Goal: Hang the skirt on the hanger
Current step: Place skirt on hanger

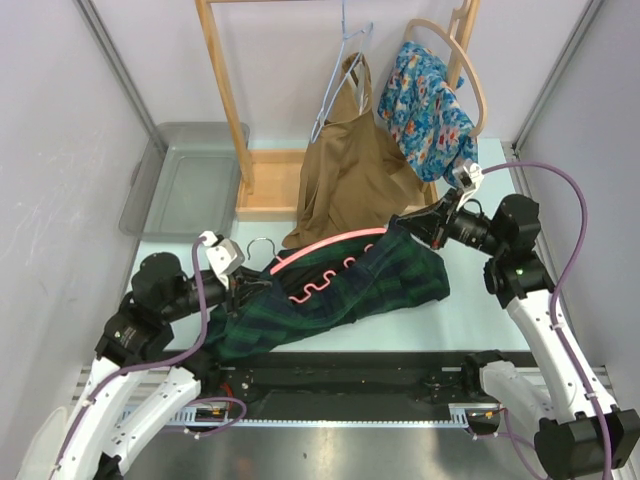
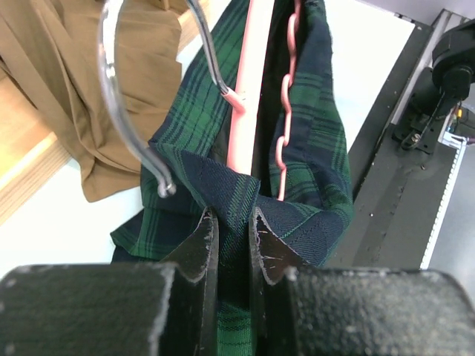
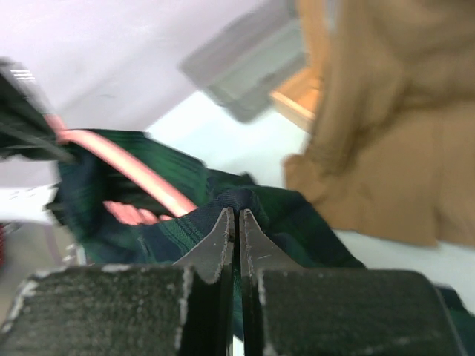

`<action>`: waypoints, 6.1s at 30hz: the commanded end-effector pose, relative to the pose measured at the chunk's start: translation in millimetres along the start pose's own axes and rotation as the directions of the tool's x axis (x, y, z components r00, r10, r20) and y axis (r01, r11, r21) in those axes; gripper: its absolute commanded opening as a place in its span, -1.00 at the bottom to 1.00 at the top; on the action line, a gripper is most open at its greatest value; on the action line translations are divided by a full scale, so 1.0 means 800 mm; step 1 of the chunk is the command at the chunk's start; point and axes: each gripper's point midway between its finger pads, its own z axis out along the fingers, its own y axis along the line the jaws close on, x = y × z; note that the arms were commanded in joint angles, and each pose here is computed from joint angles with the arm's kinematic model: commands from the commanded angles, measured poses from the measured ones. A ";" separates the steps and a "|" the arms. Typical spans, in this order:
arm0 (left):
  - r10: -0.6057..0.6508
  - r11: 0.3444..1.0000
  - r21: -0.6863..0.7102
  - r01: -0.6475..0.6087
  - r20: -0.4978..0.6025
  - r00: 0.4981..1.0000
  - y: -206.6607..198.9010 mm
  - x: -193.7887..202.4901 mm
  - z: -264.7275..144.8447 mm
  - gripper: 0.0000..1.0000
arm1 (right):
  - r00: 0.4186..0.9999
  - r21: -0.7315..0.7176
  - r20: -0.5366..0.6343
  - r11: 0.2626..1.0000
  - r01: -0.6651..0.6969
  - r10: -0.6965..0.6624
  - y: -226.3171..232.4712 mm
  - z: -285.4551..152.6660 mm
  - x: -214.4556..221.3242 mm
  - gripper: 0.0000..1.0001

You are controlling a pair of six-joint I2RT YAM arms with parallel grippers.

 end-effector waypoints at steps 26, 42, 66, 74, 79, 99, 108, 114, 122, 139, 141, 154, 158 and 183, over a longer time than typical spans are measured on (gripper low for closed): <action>0.018 0.984 0.177 -0.016 -0.010 1.000 -0.025 -0.012 0.029 -1.00 | 0.954 -0.363 -0.247 0.929 0.070 -0.168 0.114 0.054 0.072 -0.66; -0.017 0.977 0.214 -0.007 0.113 0.993 -0.030 -0.021 0.045 -1.00 | 0.938 -0.469 -0.325 0.882 -0.050 -0.120 0.168 0.051 0.078 -1.00; -0.005 0.968 0.243 -0.062 0.266 0.964 -0.047 -0.027 0.031 -1.00 | 0.966 -0.335 -0.166 0.933 0.134 -0.198 0.181 0.042 0.014 0.18; 0.005 0.975 0.213 -0.053 0.222 0.975 -0.036 -0.008 0.041 -1.00 | 0.980 0.071 -0.105 0.982 0.177 -0.169 0.084 -0.023 -0.018 0.06; 0.007 0.976 0.213 -0.046 0.184 0.983 -0.034 0.001 0.044 -1.00 | 0.957 -0.032 -0.280 0.997 0.064 -0.070 0.090 -0.060 0.038 -0.13; 0.023 0.960 0.271 -0.069 0.168 0.985 -0.046 0.000 0.041 -1.00 | 0.856 -0.200 -0.510 0.980 -0.018 -0.088 0.097 -0.054 0.121 -0.16; 0.038 0.956 0.281 -0.086 0.170 0.985 -0.049 -0.005 0.038 -1.00 | 0.892 -0.074 -0.442 0.995 0.073 -0.098 0.066 -0.047 0.097 0.17; 0.042 0.957 0.274 -0.091 0.178 0.983 -0.047 -0.008 0.040 -0.99 | 0.879 -0.109 -0.465 0.992 0.062 -0.107 0.071 -0.051 0.106 0.25; 0.047 0.956 0.277 -0.100 0.189 0.981 -0.047 -0.014 0.038 -1.00 | 0.818 -0.228 -0.565 0.973 -0.026 -0.110 0.096 -0.046 0.145 0.30; 0.037 0.946 0.306 -0.106 0.221 0.974 -0.055 -0.025 0.035 -1.00 | 0.813 -0.294 -0.580 0.946 -0.138 -0.061 0.105 -0.014 0.150 -0.75; 0.042 0.950 0.293 -0.111 0.233 0.972 -0.051 -0.030 0.038 -1.00 | 0.821 -0.308 -0.567 0.941 -0.139 -0.064 0.109 -0.011 0.147 -1.00; 0.008 0.968 -0.238 0.080 0.347 0.938 0.060 -0.084 0.016 0.31 | 0.933 -0.004 -0.237 0.961 0.277 -0.270 0.068 -0.028 0.033 -1.00; 0.008 0.917 -0.370 0.150 0.392 0.920 0.087 -0.092 -0.006 0.65 | 0.928 0.061 -0.199 0.941 0.333 -0.315 0.062 -0.038 0.013 -1.00; -0.043 0.903 -0.384 0.191 0.362 0.931 0.091 -0.060 -0.002 0.76 | 0.893 0.096 0.184 0.912 0.399 -0.411 0.129 -0.094 -0.105 -1.00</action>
